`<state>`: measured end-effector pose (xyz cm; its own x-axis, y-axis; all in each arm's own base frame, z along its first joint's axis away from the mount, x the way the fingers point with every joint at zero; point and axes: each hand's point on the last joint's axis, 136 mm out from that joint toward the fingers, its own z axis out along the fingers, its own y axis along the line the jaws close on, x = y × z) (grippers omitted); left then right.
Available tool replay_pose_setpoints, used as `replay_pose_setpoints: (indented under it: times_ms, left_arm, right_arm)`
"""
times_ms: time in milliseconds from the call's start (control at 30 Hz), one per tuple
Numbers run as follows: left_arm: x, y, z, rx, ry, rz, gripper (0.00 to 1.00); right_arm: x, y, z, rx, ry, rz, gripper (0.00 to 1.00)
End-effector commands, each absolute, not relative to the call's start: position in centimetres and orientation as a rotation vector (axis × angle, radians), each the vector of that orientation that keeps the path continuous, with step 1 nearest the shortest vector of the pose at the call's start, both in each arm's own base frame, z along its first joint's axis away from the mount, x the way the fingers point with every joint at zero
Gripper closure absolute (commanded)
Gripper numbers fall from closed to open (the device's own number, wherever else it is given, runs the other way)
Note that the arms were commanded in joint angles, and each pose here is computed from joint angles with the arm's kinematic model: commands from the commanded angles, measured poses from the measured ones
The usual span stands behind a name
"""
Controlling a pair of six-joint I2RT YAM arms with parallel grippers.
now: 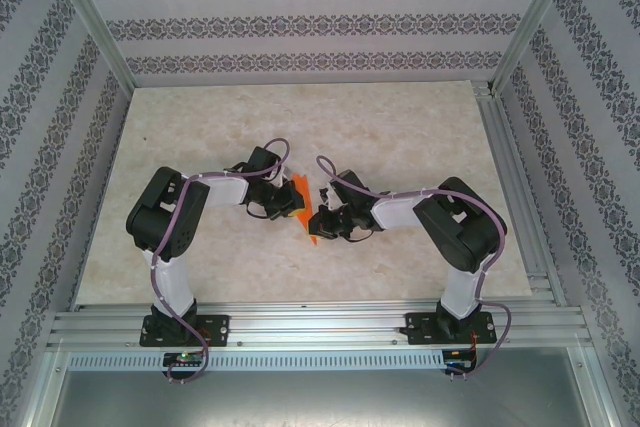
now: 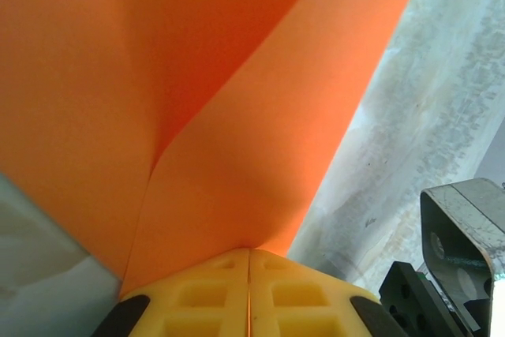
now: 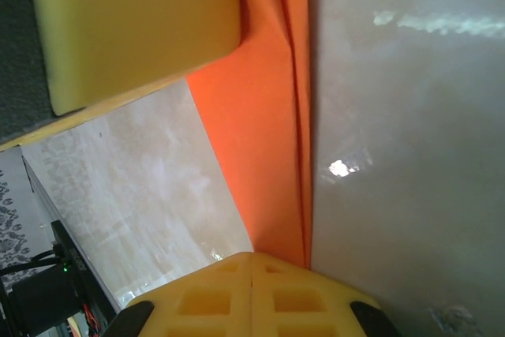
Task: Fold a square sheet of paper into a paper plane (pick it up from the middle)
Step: Fold the wing for the fifth time at the center of the table.
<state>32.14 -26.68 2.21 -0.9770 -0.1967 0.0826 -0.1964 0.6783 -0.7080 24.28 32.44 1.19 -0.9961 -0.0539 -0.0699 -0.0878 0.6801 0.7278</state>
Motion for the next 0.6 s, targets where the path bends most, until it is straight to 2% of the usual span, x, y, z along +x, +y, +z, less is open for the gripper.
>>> replay_pose_setpoints:
  times_ms: [0, 233, 567]
  left_arm:
    - [33.0, -27.6, 3.5, -0.268, 2.854, -1.240, 0.88]
    - [34.1, -28.6, 4.7, -0.194, 2.802, -1.295, 0.86]
    - [34.5, -28.6, 2.8, -0.191, 2.831, -1.284, 0.87]
  right_arm:
    - [22.0, 30.2, -3.1, -0.055, 2.991, 1.086, 0.95]
    - [22.4, 30.1, -3.3, -0.044, 2.993, 1.079, 0.95]
    - [22.3, 29.7, -3.6, -0.037, 3.008, 1.055, 0.95]
